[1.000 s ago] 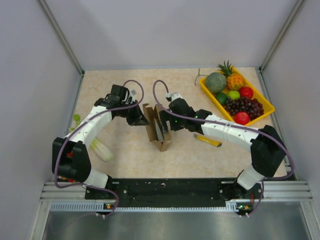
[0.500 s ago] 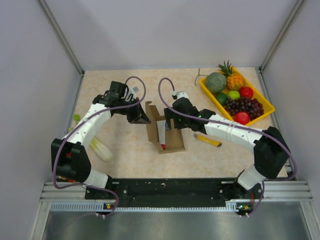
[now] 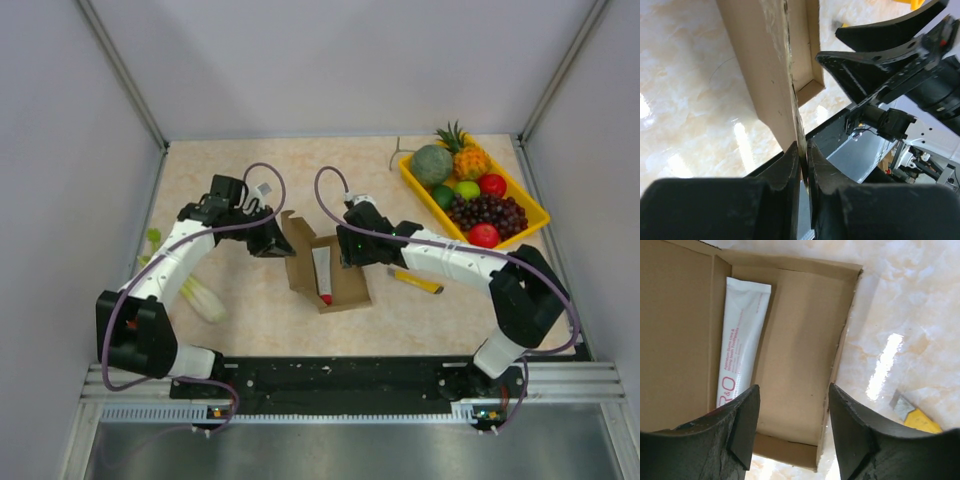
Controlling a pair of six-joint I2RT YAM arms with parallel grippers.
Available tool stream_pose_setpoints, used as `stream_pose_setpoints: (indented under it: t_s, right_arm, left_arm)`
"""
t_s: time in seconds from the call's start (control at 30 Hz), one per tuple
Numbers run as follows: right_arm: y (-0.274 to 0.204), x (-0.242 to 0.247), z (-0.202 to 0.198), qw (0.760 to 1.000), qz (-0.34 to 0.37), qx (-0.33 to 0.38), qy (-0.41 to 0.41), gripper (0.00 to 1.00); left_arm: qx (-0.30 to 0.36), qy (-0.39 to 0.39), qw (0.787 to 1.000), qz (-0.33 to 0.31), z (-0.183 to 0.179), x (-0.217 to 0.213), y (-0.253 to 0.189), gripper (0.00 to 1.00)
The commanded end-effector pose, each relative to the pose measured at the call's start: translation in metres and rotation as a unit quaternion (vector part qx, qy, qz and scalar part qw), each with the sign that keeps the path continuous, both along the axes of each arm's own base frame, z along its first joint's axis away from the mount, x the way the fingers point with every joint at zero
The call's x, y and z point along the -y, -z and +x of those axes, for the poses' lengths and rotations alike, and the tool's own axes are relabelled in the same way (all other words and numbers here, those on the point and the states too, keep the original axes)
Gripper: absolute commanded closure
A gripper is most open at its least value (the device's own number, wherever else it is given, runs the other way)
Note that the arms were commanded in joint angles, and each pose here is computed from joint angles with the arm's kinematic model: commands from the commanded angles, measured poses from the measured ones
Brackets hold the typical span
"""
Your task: Unpack the express box
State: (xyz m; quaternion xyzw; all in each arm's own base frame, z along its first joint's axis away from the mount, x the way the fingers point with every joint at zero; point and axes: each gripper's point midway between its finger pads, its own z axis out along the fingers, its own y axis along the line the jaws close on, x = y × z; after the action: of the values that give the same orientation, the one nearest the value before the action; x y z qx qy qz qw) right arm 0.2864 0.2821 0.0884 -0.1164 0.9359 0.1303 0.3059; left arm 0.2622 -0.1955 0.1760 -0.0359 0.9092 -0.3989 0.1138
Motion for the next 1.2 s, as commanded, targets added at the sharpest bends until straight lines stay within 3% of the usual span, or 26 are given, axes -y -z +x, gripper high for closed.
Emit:
stream_pose_setpoints:
  t_s: [0.0, 0.2, 0.43, 0.63, 0.9, 1.0, 1.03, 1.17]
  right_arm:
    - [-0.005, -0.021, 0.000, 0.999, 0.034, -0.006, -0.030, 0.46]
    - [0.003, -0.048, -0.012, 0.996, 0.045, -0.029, -0.072, 0.46]
    - [0.024, -0.076, -0.025, 0.988, 0.071, -0.082, -0.114, 0.36]
    - [0.030, -0.085, -0.024, 0.985, 0.076, -0.094, -0.120, 0.34]
    - [0.055, -0.083, -0.027, 0.986, 0.031, -0.128, -0.103, 0.45]
    - [0.060, -0.076, -0.026, 0.988, 0.006, -0.126, -0.090, 0.54]
    - [0.061, -0.074, -0.025, 0.988, 0.002, -0.126, -0.086, 0.63]
    - [0.059, -0.070, -0.021, 0.991, -0.024, -0.101, -0.081, 0.71]
  left_arm:
    - [0.017, 0.007, 1.000, 0.000, -0.010, -0.012, 0.009, 0.85]
    - [-0.004, -0.025, 0.999, 0.026, -0.023, -0.038, 0.029, 0.77]
    - [-0.029, -0.048, 0.998, 0.043, -0.030, -0.054, 0.047, 0.75]
    - [-0.032, -0.050, 0.997, 0.047, -0.029, -0.058, 0.051, 0.74]
    - [-0.031, -0.044, 0.998, 0.032, -0.025, -0.054, 0.044, 0.76]
    - [-0.032, -0.044, 0.998, 0.031, -0.024, -0.053, 0.044, 0.76]
    - [-0.031, -0.044, 0.998, 0.032, -0.024, -0.054, 0.044, 0.76]
    - [-0.029, -0.047, 0.998, 0.039, -0.023, -0.056, 0.043, 0.76]
